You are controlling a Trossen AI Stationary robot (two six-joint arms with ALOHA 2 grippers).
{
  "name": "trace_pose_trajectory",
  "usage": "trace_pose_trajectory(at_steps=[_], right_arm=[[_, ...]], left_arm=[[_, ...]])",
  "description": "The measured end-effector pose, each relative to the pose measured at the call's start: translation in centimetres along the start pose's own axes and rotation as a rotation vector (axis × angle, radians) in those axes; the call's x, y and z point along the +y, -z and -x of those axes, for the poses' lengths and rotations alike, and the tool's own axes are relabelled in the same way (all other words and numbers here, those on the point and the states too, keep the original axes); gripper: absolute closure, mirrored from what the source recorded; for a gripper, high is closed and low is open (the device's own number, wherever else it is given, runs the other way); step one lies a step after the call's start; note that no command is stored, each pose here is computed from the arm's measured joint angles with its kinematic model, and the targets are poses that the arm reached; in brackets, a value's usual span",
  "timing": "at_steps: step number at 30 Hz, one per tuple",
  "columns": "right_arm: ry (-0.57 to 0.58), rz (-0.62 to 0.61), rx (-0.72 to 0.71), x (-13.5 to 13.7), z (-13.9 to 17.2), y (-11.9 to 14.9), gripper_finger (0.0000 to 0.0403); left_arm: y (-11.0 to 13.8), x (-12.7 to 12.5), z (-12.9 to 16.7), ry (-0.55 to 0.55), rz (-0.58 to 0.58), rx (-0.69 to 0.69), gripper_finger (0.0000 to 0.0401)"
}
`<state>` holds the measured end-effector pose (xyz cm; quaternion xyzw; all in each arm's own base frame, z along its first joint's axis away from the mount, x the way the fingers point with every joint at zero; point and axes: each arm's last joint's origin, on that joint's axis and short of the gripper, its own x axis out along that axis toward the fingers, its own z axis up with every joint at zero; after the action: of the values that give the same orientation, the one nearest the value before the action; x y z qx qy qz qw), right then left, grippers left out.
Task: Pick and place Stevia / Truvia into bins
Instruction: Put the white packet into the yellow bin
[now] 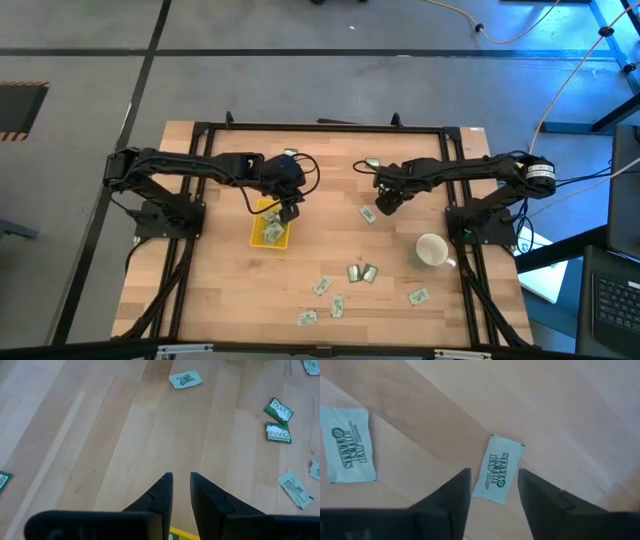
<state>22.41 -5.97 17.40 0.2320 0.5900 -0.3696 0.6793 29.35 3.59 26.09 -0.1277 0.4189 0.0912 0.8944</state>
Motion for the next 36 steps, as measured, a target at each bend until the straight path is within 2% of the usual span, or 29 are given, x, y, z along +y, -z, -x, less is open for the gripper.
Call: trace_pose_trajectory(at_steps=[7, 14, 20, 25, 36], right_arm=[[0.002, -0.03, -0.001, 0.0, 0.0, 0.0, 0.0209], [0.002, -0.031, 0.013, -0.9, -0.2, -0.6, 0.0222], [-0.06, -0.035, 0.013, -1.6, -1.0, -1.1, 0.0238], [-0.121, -0.078, 0.028, -2.1, -2.7, -0.5, 0.024], [-0.11, -0.075, 0.055, -2.2, -3.6, 0.6, 0.0241]], left_arm=[[0.0, 0.0, 0.0, 0.0, 0.0, 0.0, 0.0338], [0.0, 0.0, 0.0, 0.0, 0.007, 0.0, 0.0338], [0.0, 0.0, 0.0, 0.0, 0.008, 0.0, 0.0341], [0.0, 0.0, 0.0, 0.0, 0.008, 0.0, 0.0342], [0.0, 0.0, 0.0, 0.0, 0.008, 0.0, 0.0344]])
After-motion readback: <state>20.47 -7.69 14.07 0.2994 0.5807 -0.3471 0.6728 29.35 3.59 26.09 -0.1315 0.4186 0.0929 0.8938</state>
